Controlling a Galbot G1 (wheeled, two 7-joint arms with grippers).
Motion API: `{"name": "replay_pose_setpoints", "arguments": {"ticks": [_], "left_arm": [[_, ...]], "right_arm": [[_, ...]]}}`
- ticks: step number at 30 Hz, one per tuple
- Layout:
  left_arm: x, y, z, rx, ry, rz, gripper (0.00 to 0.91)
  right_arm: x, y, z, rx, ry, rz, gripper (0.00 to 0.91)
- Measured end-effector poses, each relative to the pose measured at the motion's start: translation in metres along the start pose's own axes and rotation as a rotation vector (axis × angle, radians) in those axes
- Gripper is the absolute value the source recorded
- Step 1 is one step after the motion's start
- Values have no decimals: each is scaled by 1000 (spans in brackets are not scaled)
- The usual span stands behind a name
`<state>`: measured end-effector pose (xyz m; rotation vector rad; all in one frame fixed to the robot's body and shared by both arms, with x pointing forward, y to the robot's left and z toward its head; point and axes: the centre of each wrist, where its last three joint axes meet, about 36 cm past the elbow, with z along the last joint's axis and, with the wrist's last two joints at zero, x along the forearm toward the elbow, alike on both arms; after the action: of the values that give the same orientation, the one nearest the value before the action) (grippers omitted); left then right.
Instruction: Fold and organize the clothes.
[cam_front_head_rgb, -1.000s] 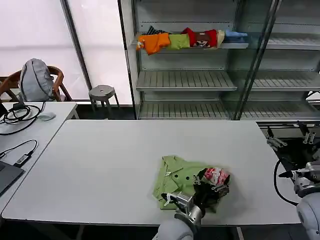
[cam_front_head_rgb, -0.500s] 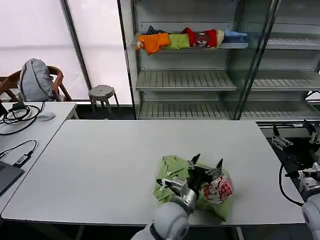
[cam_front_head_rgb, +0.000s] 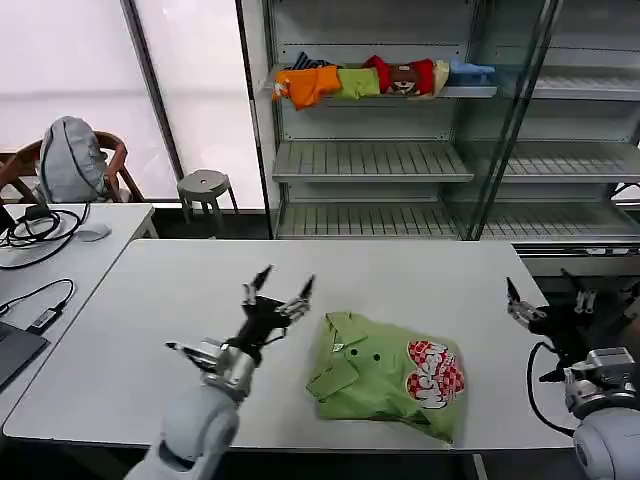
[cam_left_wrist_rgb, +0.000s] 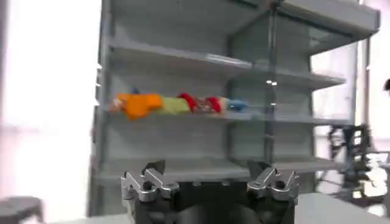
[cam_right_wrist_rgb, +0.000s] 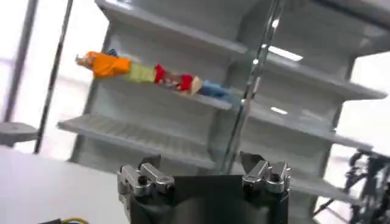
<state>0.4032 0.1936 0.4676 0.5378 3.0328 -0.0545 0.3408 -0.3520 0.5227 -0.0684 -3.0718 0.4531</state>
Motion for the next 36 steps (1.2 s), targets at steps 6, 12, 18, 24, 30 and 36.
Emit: {"name": "replay_pose_setpoints", "arguments": {"ticks": [6, 12, 18, 24, 30, 36], "left_arm": [[28, 55, -7, -102, -38, -97, 907], [52, 96, -15, -185, -45, -172, 907], [71, 121, -27, -238, -51, -220, 907], [84, 136, -33, -275, -52, -252, 907], [90, 141, -35, -281, -51, -269, 907], [94, 142, -36, -282, -54, -278, 907]], "right_arm": [[1, 15, 21, -28, 10, -96, 907], [7, 41, 31, -69, 14, -239, 907], [5, 62, 39, -72, 42, -391, 907], [1, 69, 50, -52, 102, -519, 907], [-6, 70, 60, -26, 151, -628, 907], [-12, 66, 66, -35, 195, -696, 907]]}}
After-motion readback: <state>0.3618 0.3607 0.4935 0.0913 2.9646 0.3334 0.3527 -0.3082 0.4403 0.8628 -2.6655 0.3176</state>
